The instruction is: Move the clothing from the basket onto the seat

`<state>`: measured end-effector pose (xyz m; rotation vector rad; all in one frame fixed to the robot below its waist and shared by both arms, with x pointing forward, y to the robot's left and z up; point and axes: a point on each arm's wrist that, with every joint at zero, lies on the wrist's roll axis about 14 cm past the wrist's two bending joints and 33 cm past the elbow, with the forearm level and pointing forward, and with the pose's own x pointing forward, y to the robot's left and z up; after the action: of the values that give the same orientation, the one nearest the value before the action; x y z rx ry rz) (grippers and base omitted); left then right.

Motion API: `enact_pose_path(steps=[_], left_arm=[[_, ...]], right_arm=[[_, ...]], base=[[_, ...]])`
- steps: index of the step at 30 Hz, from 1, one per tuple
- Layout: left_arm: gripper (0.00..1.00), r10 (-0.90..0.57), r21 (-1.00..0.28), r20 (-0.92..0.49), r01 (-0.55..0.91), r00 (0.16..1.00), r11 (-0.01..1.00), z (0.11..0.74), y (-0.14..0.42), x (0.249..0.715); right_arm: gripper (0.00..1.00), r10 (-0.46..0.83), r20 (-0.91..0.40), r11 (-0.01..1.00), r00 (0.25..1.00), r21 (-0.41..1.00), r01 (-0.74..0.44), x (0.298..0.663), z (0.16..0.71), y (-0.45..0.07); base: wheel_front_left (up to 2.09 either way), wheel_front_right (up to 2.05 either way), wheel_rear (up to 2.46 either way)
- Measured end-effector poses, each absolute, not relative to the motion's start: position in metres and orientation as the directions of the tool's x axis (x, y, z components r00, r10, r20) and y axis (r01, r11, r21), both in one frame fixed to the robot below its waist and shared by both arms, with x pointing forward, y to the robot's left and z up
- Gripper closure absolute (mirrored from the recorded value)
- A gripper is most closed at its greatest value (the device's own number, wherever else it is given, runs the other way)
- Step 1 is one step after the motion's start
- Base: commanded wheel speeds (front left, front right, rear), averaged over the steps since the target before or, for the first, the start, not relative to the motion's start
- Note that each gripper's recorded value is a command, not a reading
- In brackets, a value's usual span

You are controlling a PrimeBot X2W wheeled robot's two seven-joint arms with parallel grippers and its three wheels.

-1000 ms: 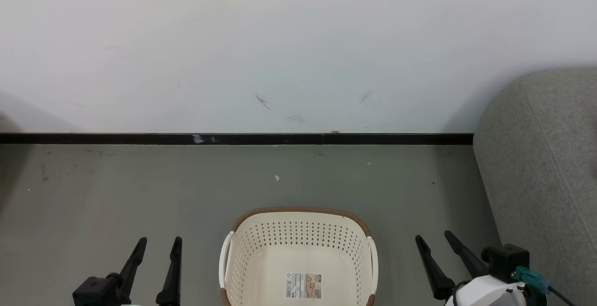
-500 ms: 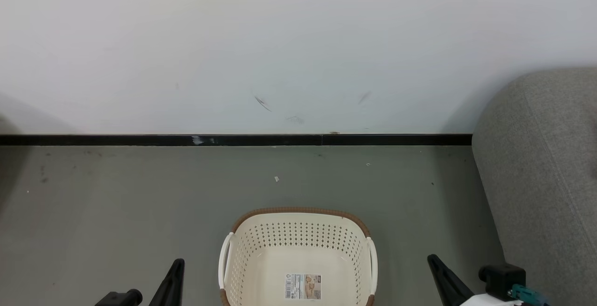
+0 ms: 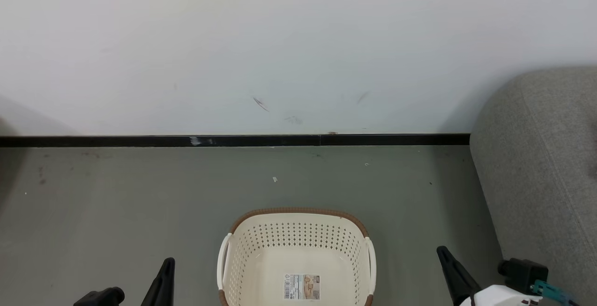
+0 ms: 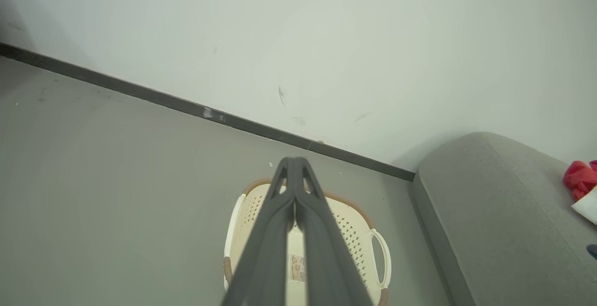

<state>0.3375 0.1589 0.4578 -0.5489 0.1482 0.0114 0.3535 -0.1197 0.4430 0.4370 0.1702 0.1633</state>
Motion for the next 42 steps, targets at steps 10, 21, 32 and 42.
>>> enact_pose_path(steps=[10,21,32,42], left_arm=[[1.00,-0.021,-0.616,-0.170,-0.090,0.985,0.783,0.454,0.163,0.341],[1.00,-0.018,-0.711,-0.184,-0.120,0.983,0.693,0.454,0.168,0.346],[1.00,-0.021,-0.786,-0.198,-0.146,0.980,0.600,0.452,0.171,0.348],[1.00,-0.026,-0.854,-0.190,-0.152,0.982,0.498,0.457,0.174,0.353]], right_arm=[[1.00,0.146,-0.141,0.837,0.979,0.545,-0.046,0.357,0.444,-0.132],[1.00,0.104,-0.154,0.751,0.983,0.660,0.024,0.360,0.445,-0.145],[1.00,0.070,-0.155,0.654,0.985,0.753,0.072,0.362,0.448,-0.156],[1.00,0.045,-0.161,0.544,0.986,0.832,0.111,0.361,0.451,-0.166]], base=[[0.00,0.00,0.00],[0.00,0.00,0.00],[0.00,0.00,0.00],[0.00,0.00,0.00]])
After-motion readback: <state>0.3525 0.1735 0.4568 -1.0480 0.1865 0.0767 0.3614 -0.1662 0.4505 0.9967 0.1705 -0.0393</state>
